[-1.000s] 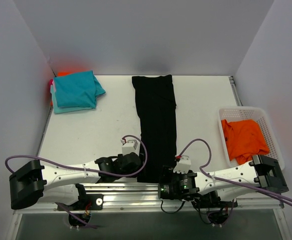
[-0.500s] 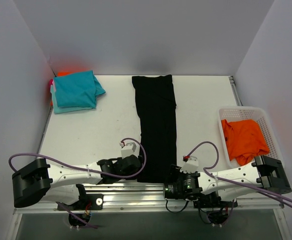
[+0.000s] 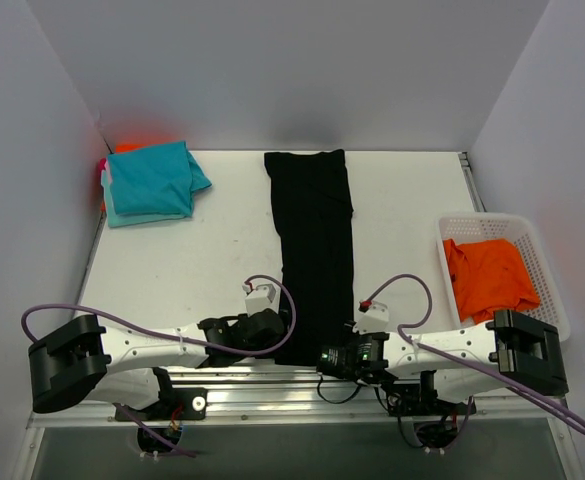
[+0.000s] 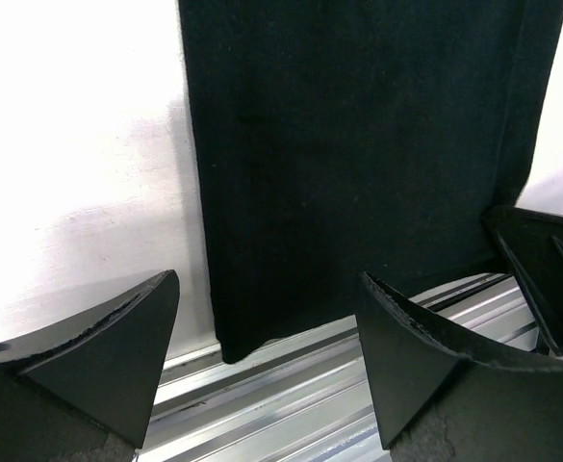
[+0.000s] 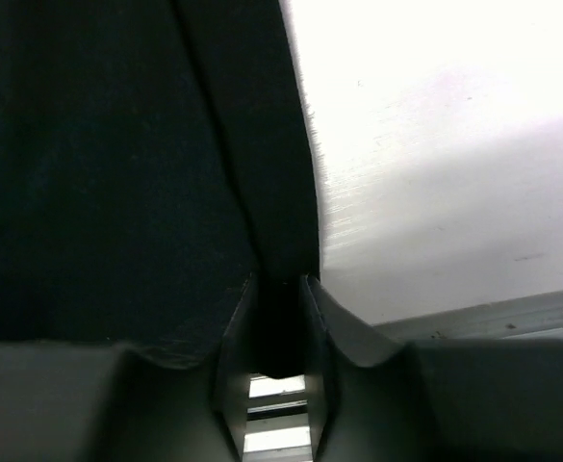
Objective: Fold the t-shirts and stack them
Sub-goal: Fold the tshirt
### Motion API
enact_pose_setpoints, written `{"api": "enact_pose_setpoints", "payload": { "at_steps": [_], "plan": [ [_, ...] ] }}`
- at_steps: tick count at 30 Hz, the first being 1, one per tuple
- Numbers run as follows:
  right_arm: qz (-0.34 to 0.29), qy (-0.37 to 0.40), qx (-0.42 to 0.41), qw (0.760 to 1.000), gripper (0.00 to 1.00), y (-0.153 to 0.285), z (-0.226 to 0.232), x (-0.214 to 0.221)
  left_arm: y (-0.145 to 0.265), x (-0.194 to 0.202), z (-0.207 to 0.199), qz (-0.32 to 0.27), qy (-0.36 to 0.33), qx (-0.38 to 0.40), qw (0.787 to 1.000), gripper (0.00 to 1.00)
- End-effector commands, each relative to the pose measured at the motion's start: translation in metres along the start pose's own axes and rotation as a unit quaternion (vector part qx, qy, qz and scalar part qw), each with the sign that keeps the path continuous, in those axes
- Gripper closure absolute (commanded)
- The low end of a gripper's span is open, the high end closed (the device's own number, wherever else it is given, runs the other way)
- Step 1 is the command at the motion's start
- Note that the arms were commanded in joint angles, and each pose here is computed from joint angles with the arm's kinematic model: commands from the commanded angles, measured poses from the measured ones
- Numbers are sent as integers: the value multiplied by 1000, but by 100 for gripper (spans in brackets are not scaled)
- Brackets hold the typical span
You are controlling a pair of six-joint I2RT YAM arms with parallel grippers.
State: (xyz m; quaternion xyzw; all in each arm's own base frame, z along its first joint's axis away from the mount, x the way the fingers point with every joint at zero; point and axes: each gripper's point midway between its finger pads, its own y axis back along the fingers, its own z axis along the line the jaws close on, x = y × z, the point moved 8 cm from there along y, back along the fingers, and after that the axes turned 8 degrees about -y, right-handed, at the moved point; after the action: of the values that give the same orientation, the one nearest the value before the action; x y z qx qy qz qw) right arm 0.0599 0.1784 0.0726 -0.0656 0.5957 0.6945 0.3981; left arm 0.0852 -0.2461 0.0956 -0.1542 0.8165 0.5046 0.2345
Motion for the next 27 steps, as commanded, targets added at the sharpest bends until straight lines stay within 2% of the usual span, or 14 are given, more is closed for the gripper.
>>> {"api": "enact_pose_setpoints", "payload": {
  "at_steps": [1,3,6,13,15,16,17,20,21,23,24,27],
  "plan": [
    [-9,24,15,1000,89,-8,-8,1,0,0,-5,2,3,10,1000,17],
    [-7,26,18,999,97,-9,-9,3,-1,0,-5,2,4,11,1000,17],
    [-3,27,19,999,100,-10,-10,4,-3,1,-5,3,2,9,1000,17],
    [-3,31,19,999,100,-10,-10,5,-8,3,-6,5,0,11,1000,18],
    [-4,31,21,999,100,-11,-9,5,-9,3,-8,5,0,17,1000,23],
    [-5,33,22,999,100,-11,-9,5,-9,3,-9,5,-1,19,1000,27],
    [-6,33,22,999,100,-11,-9,5,-9,2,-10,5,-3,22,1000,37],
    [-7,32,23,999,100,-11,-9,5,-9,1,-11,5,-9,25,1000,54],
    [-7,33,23,999,100,-11,-9,5,-9,1,-11,6,-12,25,1000,66],
    [-9,34,24,999,100,-11,-10,4,-8,2,-11,8,-15,26,1000,82],
    [-9,33,24,999,100,-10,-9,4,-8,2,-11,10,-15,25,1000,97],
    [-14,30,21,999,100,-5,-9,2,-3,0,-12,7,-13,30,999,98]
  ]
}}
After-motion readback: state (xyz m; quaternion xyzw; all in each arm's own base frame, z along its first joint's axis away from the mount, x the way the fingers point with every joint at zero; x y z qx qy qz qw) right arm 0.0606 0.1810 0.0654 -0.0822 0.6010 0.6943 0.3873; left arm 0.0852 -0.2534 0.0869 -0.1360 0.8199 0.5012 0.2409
